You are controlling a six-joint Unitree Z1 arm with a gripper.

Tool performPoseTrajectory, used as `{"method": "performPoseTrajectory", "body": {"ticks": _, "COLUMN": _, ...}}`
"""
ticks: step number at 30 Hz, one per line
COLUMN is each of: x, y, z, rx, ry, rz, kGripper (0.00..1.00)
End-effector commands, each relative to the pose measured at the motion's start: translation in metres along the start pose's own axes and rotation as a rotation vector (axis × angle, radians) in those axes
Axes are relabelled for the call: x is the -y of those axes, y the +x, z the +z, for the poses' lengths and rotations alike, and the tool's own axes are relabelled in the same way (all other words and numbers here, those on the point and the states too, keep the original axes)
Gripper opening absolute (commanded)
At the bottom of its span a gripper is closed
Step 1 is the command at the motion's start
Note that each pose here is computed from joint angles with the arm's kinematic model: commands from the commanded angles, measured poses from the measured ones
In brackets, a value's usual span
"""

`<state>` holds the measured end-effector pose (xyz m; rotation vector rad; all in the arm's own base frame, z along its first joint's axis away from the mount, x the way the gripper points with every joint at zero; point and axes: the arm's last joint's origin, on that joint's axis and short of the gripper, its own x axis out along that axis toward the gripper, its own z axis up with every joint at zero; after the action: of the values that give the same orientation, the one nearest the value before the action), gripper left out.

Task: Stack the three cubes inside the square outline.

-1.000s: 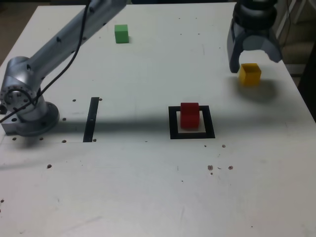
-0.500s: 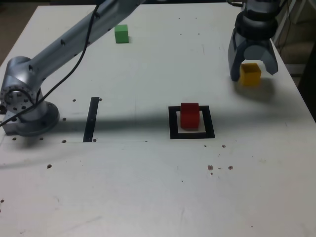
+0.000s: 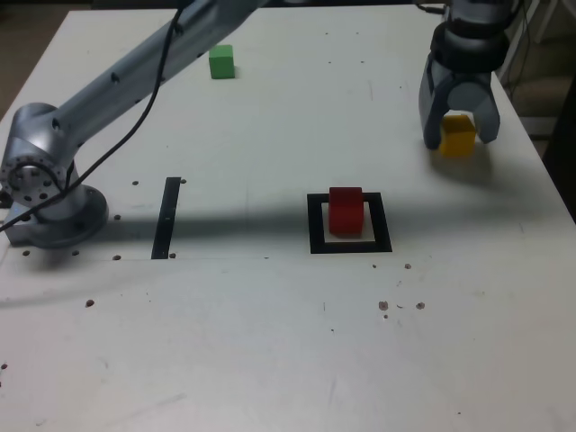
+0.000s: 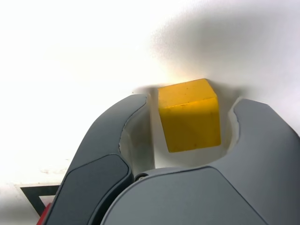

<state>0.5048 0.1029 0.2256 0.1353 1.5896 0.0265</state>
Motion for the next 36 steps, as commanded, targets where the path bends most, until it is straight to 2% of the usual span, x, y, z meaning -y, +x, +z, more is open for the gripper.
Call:
{"method": "performPoseTrajectory", "body": {"ticks": 1, "x": 0.0, "y": 0.005, "z": 0.001, "rx": -0.012, "ry": 0.0, "rz": -0.006, "kGripper": 0.55}}
{"method": "performPoseTrajectory", "body": {"ticks": 11, "x": 0.0, "y": 0.006, "z": 0.0, "rx": -0.019, "ry": 0.001, "rz": -0.009, "kGripper": 0.52}}
{"method": "performPoseTrajectory", "body": {"ticks": 17, "x": 0.001, "y": -0.003, "z": -0.003, "rx": -0.009, "ry": 0.003, "rz": -0.004, "kGripper": 0.44}}
{"method": "performPoseTrajectory", "body": {"ticks": 20, "x": 0.004, "y": -0.017, "z": -0.007, "rx": 0.006, "ry": 0.007, "rz": 0.008, "kGripper": 0.4}}
{"method": "performPoseTrajectory", "body": {"ticks": 25, "x": 0.017, "y": -0.061, "z": -0.028, "rx": 0.036, "ry": 0.027, "rz": 0.038, "kGripper": 0.4}}
{"method": "performPoseTrajectory", "body": {"ticks": 29, "x": 0.032, "y": -0.092, "z": -0.05, "rx": 0.05, "ry": 0.032, "rz": 0.039, "kGripper": 0.4}}
{"method": "performPoseTrajectory", "body": {"ticks": 32, "x": 0.045, "y": -0.104, "z": -0.067, "rx": 0.035, "ry": 0.019, "rz": 0.025, "kGripper": 0.4}}
{"method": "performPoseTrajectory", "body": {"ticks": 36, "x": 0.068, "y": -0.111, "z": -0.088, "rx": -0.007, "ry": -0.005, "rz": 0.008, "kGripper": 0.4}}
